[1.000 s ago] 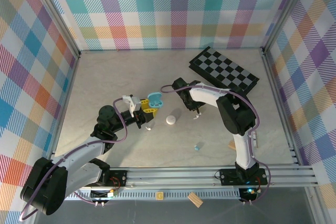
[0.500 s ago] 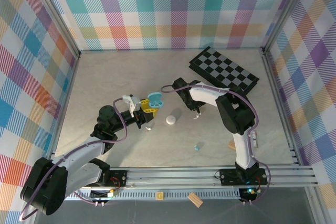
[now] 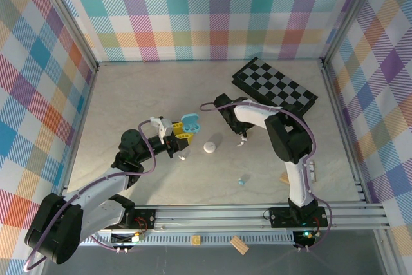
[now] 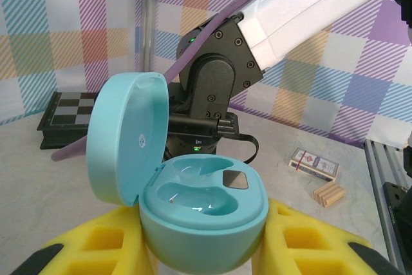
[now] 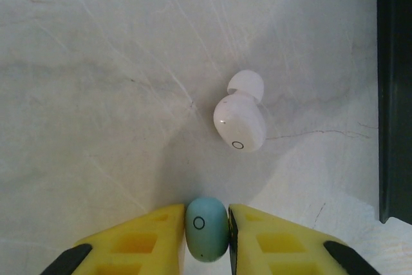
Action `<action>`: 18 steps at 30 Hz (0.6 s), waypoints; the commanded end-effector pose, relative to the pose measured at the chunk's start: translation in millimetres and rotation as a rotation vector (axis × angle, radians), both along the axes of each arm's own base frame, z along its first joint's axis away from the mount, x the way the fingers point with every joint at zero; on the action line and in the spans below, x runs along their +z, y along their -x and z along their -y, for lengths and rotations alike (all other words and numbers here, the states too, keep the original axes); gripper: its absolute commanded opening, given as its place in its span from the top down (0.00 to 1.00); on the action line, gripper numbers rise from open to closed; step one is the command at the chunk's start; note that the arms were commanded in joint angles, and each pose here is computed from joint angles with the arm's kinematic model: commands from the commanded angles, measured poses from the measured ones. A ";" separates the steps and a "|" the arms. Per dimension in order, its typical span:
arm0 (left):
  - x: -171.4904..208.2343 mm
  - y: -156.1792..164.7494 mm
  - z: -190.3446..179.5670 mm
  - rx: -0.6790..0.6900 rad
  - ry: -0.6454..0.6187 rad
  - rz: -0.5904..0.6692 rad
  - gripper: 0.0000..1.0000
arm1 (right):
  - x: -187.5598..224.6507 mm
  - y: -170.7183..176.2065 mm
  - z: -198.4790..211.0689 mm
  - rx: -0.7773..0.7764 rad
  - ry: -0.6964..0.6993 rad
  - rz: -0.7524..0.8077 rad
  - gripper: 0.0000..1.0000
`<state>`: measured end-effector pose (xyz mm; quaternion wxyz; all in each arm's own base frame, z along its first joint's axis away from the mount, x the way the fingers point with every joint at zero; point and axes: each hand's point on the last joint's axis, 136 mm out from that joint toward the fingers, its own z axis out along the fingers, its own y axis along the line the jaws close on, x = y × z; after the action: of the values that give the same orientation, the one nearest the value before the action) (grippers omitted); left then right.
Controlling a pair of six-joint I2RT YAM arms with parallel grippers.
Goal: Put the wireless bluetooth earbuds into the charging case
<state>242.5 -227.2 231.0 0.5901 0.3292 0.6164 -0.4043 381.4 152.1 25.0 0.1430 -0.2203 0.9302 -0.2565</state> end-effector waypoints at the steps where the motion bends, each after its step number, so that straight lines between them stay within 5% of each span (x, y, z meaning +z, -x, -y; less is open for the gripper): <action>1: 15.1 3.0 -1.4 -0.012 0.029 0.062 0.73 | -2.1 -1.3 6.1 -0.013 0.021 -0.013 0.74; 10: 14.7 3.7 -1.3 -0.015 0.027 0.062 0.73 | -3.2 -1.6 7.5 -0.020 0.002 -0.018 0.78; 18: 12.9 1.0 -0.6 -0.010 0.018 0.061 0.73 | 24.1 6.9 -5.9 -0.074 -0.236 0.030 0.79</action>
<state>242.1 -227.4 231.0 0.5897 0.3300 0.6160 -0.4049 378.2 150.4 28.5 0.1484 -0.1978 0.9454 -0.2122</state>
